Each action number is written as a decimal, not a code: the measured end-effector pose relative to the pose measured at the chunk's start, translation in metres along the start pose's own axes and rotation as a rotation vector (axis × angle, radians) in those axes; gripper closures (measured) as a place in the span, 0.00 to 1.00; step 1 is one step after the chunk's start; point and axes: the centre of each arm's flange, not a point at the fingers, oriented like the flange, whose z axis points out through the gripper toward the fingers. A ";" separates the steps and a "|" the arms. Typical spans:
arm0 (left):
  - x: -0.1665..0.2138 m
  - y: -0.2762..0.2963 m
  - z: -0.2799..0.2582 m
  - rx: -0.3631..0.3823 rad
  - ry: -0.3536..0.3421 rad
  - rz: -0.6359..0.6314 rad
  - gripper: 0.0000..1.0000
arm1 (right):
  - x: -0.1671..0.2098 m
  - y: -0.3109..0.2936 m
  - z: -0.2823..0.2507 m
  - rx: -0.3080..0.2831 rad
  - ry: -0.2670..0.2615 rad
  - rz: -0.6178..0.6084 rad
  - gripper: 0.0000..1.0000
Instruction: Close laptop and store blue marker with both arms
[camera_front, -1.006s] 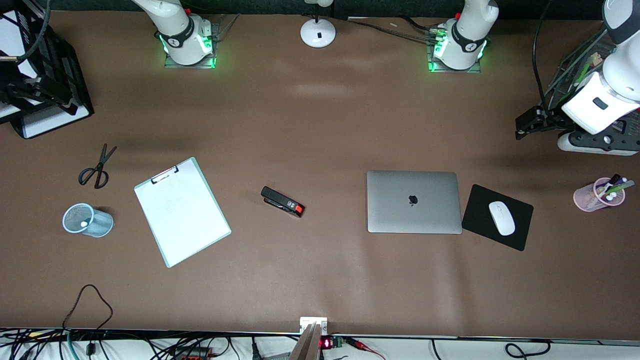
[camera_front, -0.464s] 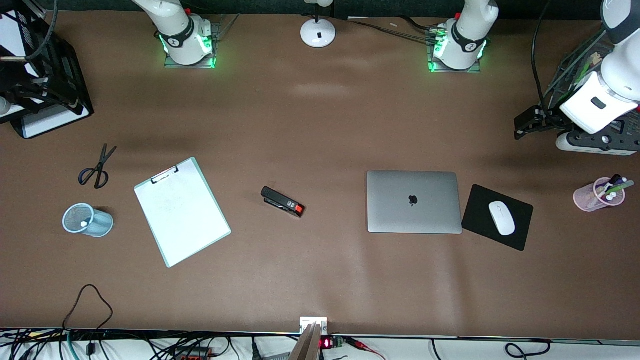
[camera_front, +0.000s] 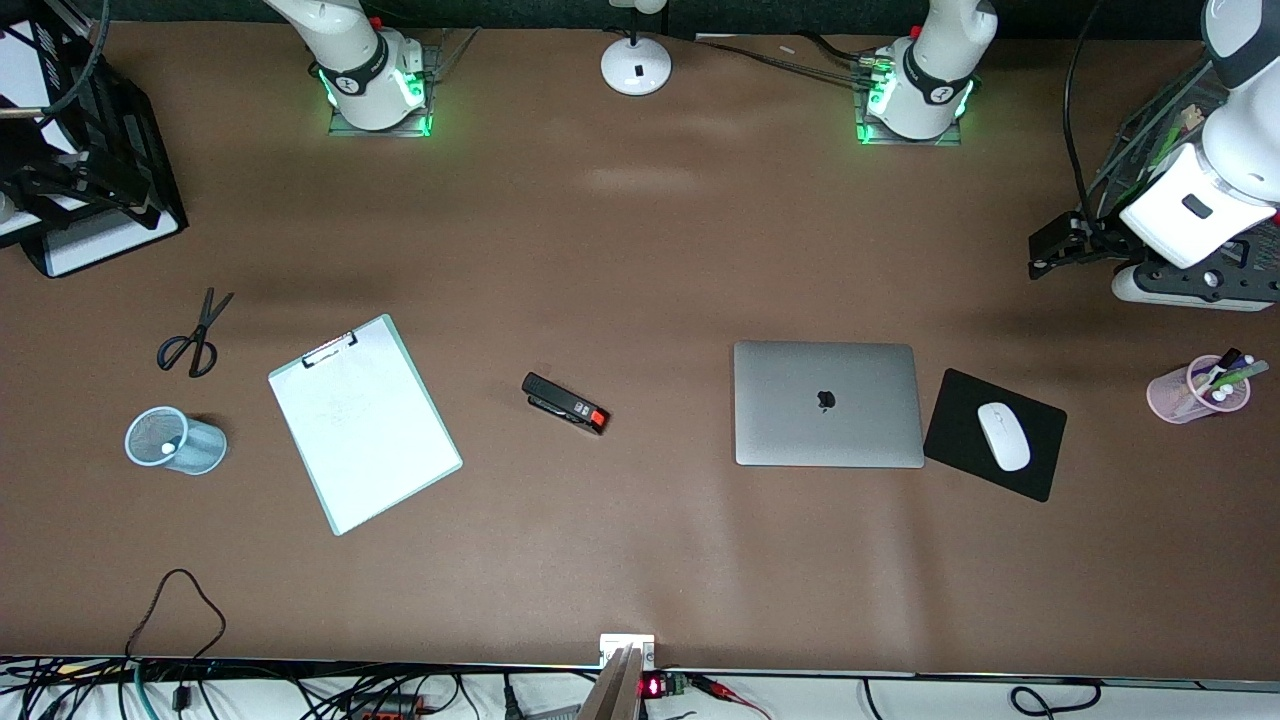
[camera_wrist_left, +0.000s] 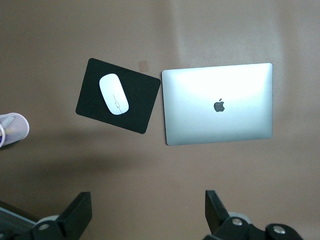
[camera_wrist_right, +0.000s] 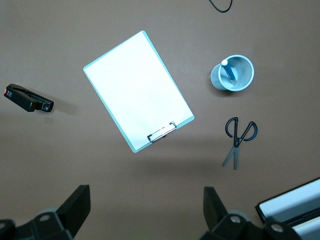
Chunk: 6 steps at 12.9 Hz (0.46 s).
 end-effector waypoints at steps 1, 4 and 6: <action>0.000 0.000 0.000 0.000 0.000 0.000 0.00 | 0.000 0.000 0.000 0.000 0.000 -0.001 0.00; 0.000 0.000 0.000 0.000 0.000 0.000 0.00 | 0.001 0.001 0.001 0.000 -0.003 -0.002 0.00; 0.000 0.001 0.000 0.000 0.000 0.001 0.00 | 0.001 0.001 0.001 0.000 -0.003 -0.002 0.00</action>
